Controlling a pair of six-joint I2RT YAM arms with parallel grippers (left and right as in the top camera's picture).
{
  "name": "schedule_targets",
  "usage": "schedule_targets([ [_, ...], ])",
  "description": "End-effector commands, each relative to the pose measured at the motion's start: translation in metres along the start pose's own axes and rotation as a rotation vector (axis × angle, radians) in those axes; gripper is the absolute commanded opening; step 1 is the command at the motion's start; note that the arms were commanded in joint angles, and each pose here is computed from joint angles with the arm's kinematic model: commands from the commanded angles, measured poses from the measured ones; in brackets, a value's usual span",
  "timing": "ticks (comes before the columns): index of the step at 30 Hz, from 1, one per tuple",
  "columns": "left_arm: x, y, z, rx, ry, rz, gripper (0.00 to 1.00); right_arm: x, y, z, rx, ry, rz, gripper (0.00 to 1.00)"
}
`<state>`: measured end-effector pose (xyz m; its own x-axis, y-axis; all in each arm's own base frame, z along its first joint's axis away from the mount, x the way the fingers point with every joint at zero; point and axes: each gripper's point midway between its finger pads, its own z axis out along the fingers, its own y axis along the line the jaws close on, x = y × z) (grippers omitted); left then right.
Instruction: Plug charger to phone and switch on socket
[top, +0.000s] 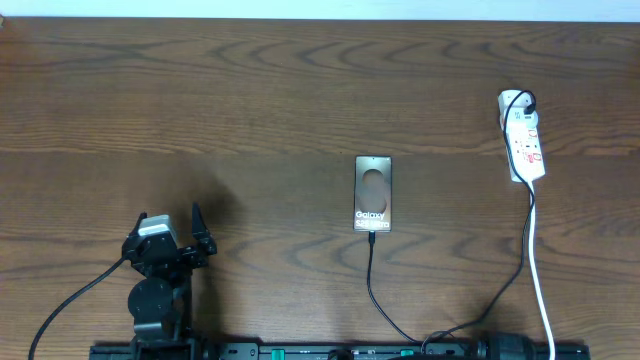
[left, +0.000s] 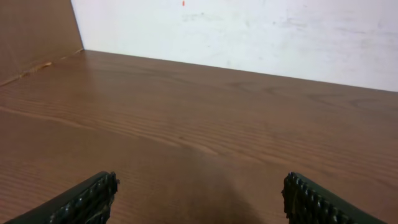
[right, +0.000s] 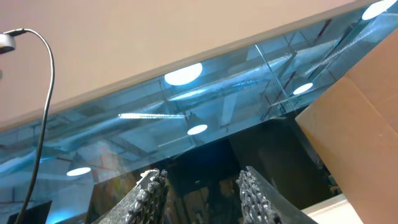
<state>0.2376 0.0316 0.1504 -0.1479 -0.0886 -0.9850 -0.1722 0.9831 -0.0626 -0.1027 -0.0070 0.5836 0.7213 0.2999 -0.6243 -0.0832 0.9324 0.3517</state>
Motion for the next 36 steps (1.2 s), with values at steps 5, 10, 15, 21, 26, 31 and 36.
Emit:
schedule_targets([
  [5,0.015,-0.002,0.002,0.013,0.036,0.024,0.87,-0.004,-0.001,-0.003,0.000,-0.016,-0.006,0.41],
  [10,0.015,-0.002,0.002,0.013,0.036,0.024,0.87,-0.008,0.000,-0.003,-0.007,-0.033,-0.004,0.57],
  [15,0.015,-0.002,0.002,0.013,0.036,0.024,0.87,-0.017,-0.018,-0.004,0.105,-0.083,-0.002,0.99],
  [21,0.015,-0.002,0.002,0.013,0.036,0.024,0.87,0.017,-0.056,-0.008,0.291,0.037,-0.045,0.99],
  [26,0.015,-0.002,0.002,0.013,0.036,0.024,0.87,0.082,-0.083,-0.013,0.406,0.249,0.036,0.99],
  [31,0.015,-0.002,0.002,0.013,0.036,0.024,0.87,0.140,-0.107,-0.002,0.497,0.363,0.105,0.99],
  [36,0.015,-0.002,0.002,0.013,0.036,0.024,0.87,0.187,-0.125,0.006,0.557,0.434,0.130,0.99],
])
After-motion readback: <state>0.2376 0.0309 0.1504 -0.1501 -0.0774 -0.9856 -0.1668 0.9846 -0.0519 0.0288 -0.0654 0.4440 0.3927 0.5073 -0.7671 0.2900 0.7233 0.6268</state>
